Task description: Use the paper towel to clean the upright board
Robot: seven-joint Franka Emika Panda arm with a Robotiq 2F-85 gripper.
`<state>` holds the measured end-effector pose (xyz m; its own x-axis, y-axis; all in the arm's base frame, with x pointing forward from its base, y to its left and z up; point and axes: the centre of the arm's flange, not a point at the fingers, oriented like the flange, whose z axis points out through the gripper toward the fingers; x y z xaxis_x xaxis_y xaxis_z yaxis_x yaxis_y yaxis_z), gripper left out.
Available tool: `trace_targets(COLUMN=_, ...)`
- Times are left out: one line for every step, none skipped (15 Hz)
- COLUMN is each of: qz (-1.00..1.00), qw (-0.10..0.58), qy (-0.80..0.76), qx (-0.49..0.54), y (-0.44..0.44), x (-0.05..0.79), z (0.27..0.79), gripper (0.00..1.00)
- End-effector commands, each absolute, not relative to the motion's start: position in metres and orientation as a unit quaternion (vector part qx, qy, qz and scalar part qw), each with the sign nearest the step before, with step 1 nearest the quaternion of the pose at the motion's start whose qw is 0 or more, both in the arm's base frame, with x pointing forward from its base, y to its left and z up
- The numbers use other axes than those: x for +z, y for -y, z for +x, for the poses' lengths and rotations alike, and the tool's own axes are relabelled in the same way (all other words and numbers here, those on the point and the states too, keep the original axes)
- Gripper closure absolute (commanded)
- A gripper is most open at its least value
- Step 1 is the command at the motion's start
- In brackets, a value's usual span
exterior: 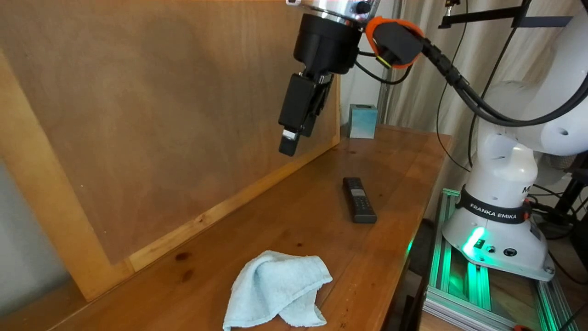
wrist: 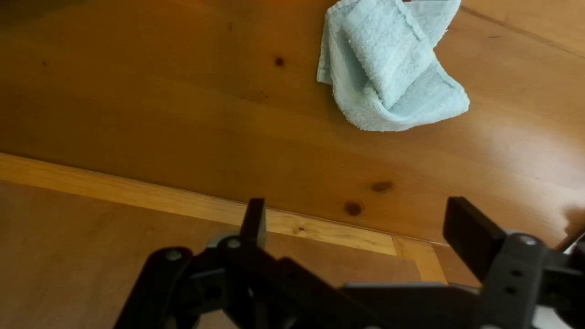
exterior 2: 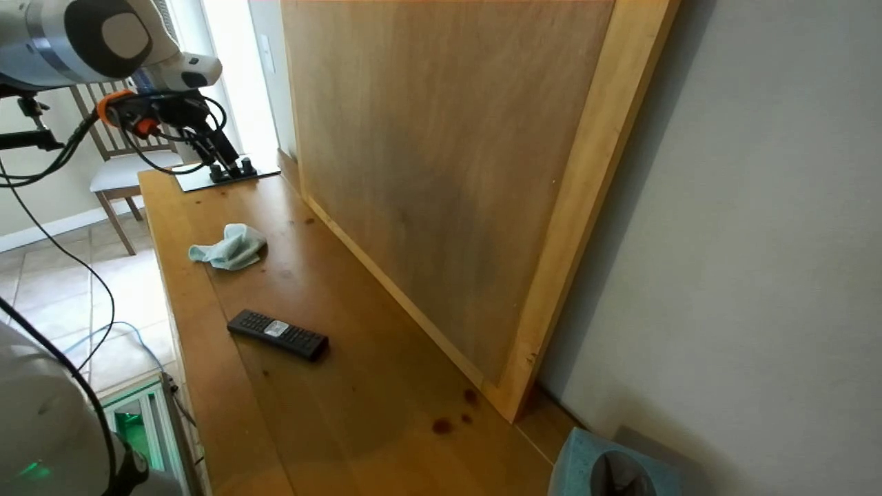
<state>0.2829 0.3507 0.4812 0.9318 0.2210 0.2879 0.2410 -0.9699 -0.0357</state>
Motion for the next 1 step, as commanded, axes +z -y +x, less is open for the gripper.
trace_targets(qz=-0.982, qw=0.035, qy=0.117, qx=-0.142, y=-0.3506, x=0.4811, z=0.283, gripper=0.0)
